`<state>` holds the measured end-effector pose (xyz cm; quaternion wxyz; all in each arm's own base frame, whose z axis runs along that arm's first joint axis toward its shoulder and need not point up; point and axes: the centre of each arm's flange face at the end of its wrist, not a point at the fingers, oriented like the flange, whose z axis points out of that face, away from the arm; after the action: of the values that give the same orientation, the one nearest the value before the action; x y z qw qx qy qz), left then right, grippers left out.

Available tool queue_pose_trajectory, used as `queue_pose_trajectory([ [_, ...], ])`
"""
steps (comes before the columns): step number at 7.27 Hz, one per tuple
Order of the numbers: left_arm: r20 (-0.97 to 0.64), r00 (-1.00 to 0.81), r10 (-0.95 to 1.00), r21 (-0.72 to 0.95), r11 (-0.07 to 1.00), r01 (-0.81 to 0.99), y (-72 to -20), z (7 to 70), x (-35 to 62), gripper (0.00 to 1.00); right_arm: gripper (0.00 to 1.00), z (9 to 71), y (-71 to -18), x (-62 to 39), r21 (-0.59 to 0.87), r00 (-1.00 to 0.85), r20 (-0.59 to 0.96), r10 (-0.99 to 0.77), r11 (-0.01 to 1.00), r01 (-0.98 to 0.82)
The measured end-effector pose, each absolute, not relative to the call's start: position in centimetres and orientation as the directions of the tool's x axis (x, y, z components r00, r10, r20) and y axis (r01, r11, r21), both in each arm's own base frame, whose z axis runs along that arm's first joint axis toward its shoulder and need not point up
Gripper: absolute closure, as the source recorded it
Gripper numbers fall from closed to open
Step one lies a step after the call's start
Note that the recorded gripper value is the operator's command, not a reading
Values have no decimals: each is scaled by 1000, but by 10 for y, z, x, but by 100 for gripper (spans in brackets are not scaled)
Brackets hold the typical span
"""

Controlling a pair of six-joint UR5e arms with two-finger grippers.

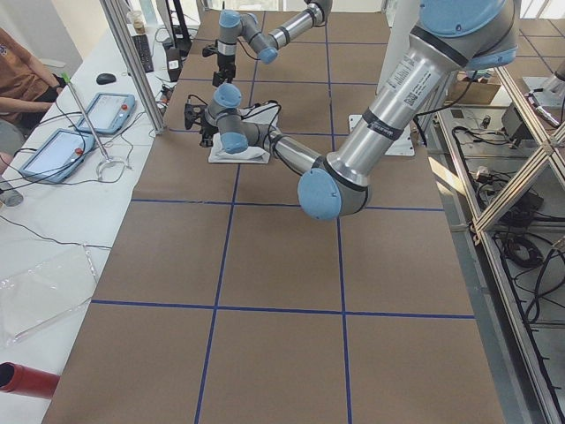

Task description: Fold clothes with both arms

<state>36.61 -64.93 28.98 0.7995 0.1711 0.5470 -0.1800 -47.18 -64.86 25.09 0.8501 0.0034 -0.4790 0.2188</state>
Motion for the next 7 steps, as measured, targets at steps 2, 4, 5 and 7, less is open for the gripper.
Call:
queue_pose_trajectory([
  [2,-940,329,-88,71,895,441,-649,299,337,46,100,243,-601,-515,-206,441,822,359,911,-357],
  [4,-942,325,-82,72,897,436,-647,298,331,46,100,245,-594,-546,-177,470,812,348,912,-369],
  [5,-943,323,-81,72,897,437,-646,297,331,46,100,245,-607,-559,-170,485,800,354,908,-382],
  [7,-944,320,-82,71,896,439,-645,296,329,46,100,258,-658,-569,-155,496,784,374,891,-427],
])
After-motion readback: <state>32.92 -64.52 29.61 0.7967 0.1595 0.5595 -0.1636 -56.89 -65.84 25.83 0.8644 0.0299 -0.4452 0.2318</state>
